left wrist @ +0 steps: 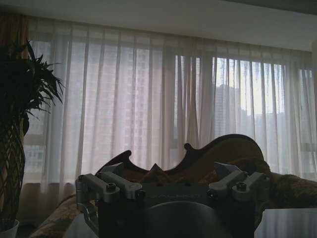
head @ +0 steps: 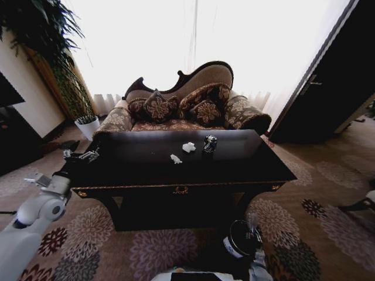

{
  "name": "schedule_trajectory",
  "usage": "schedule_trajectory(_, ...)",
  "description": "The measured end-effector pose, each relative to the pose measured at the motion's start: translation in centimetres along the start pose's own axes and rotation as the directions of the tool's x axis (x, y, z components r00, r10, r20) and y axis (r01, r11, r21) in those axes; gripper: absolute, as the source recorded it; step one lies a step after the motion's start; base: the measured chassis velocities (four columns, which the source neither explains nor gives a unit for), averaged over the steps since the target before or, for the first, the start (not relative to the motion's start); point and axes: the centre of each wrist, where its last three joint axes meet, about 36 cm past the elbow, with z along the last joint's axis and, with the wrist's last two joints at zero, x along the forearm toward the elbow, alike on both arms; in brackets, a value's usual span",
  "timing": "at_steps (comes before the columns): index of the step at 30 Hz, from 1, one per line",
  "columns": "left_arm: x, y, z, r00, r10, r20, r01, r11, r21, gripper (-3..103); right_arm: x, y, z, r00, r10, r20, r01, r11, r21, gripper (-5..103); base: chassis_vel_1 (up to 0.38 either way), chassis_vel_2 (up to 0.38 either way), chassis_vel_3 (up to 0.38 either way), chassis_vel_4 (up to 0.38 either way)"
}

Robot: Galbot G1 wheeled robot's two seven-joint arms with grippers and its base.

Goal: Move to the front of the table and place the trash on the table into the trash bin.

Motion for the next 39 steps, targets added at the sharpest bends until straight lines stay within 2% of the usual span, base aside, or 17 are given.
schedule_trajectory(2, 0.0, 0.0, 0.0, 1.0, 0.0, 0.0, 0.0, 1.0, 0.0, 100, 0.4, -0.3, 0.3, 1.0, 0.006, -0.006, -0.006, 1.0, 0.0, 44, 0.0, 0.0, 0.0, 0.0)
schedule_trajectory(5, 0.0, 0.0, 0.0, 1.0, 0.0, 0.0, 0.0, 1.0, 0.0, 100, 0.7, -0.4, 0.4, 1.0, 0.007, -0.008, -0.007, 1.0, 0.001, 50, 0.0, 0.0, 0.0, 0.0)
schedule_trajectory(8, 0.0, 0.0, 0.0, 1.0, 0.0, 0.0, 0.0, 1.0, 0.0, 100, 1.0, -0.4, 0.4, 1.0, 0.01, -0.001, -0.01, 1.0, -0.002, 66, 0.0, 0.0, 0.0, 0.0)
schedule_trajectory(10, 0.0, 0.0, 0.0, 1.0, 0.0, 0.0, 0.0, 1.0, 0.0, 100, 1.2, -0.3, 0.4, 1.0, 0.009, 0.0, -0.009, 1.0, -0.002, 66, 0.0, 0.0, 0.0, 0.0)
schedule_trajectory(11, 0.0, 0.0, 0.0, 1.0, 0.0, 0.0, 0.0, 1.0, 0.0, 100, 1.5, -0.3, 0.5, 1.0, 0.008, -0.003, -0.008, 1.0, -0.002, 78, 0.0, 0.0, 0.0, 0.0)
schedule_trajectory(12, 0.0, 0.0, 0.0, 1.0, 0.0, 0.0, 0.0, 1.0, 0.0, 100, 1.6, -0.3, 0.6, 1.0, 0.008, -0.005, -0.008, 1.0, -0.002, 78, 0.0, 0.0, 0.0, 0.0)
schedule_trajectory(15, 0.0, 0.0, 0.0, 1.0, 0.0, 0.0, 0.0, 1.0, 0.0, 100, 2.3, -0.5, 0.9, 1.0, 0.009, -0.008, -0.009, 1.0, 0.002, 93, 0.0, 0.0, 0.0, 0.0)
schedule_trajectory(16, 0.0, 0.0, 0.0, 1.0, 0.0, 0.0, 0.0, 1.0, 0.0, 100, 2.3, -0.5, 0.9, 1.0, 0.009, -0.008, -0.009, 1.0, 0.002, 93, 0.0, 0.0, 0.0, 0.0)
schedule_trajectory(17, 0.0, 0.0, 0.0, 1.0, 0.0, 0.0, 0.0, 1.0, 0.0, 100, 2.5, -0.6, 0.9, 1.0, 0.01, -0.007, -0.01, 1.0, 0.003, 97, 0.0, 0.0, 0.0, 0.0)
schedule_trajectory(21, 0.0, 0.0, 0.0, 1.0, 0.0, 0.0, 0.0, 1.0, 0.0, 100, 3.3, -1.1, 0.8, 1.0, 0.025, 0.001, -0.025, 1.0, -0.001, 99, 0.0, 0.0, 0.0, 0.0)
schedule_trajectory(26, 0.0, 0.0, 0.0, 1.0, 0.0, 0.0, 0.0, 1.0, 0.0, 100, 6.0, -3.1, -0.2, 0.998, 0.055, 0.028, -0.054, 0.998, -0.021, 100, 0.0, 0.0, 0.0, 0.0)
schedule_trajectory(30, 0.0, 0.0, 0.0, 1.0, 0.0, 0.0, 0.0, 1.0, 0.0, 100, 9.9, -5.1, -2.4, 0.993, 0.095, 0.073, -0.09, 0.993, -0.078, 100, 0.0, 0.0, 0.0, 0.0)
schedule_trajectory(34, 0.0, 0.0, 0.0, 1.0, 0.0, 0.0, 0.0, 1.0, 0.0, 100, 13.0, -6.0, -3.3, 0.99, 0.097, 0.104, -0.088, 0.993, -0.081, 100, 0.0, 0.0, 0.0, 0.0)
schedule_trajectory(36, 0.0, 0.0, 0.0, 1.0, 0.0, 0.0, 0.0, 1.0, 0.0, 100, 15.8, -7.1, -5.5, 0.983, 0.099, 0.157, -0.084, 0.991, -0.1, 100, 0.0, 0.0, 0.0, 0.0)
schedule_trajectory(39, 0.0, 0.0, 0.0, 1.0, 0.0, 0.0, 0.0, 1.0, 0.0, 100, 16.8, -7.7, -7.1, 0.977, 0.1, 0.189, -0.081, 0.991, -0.109, 100, 0.0, 0.0, 0.0, 0.0)
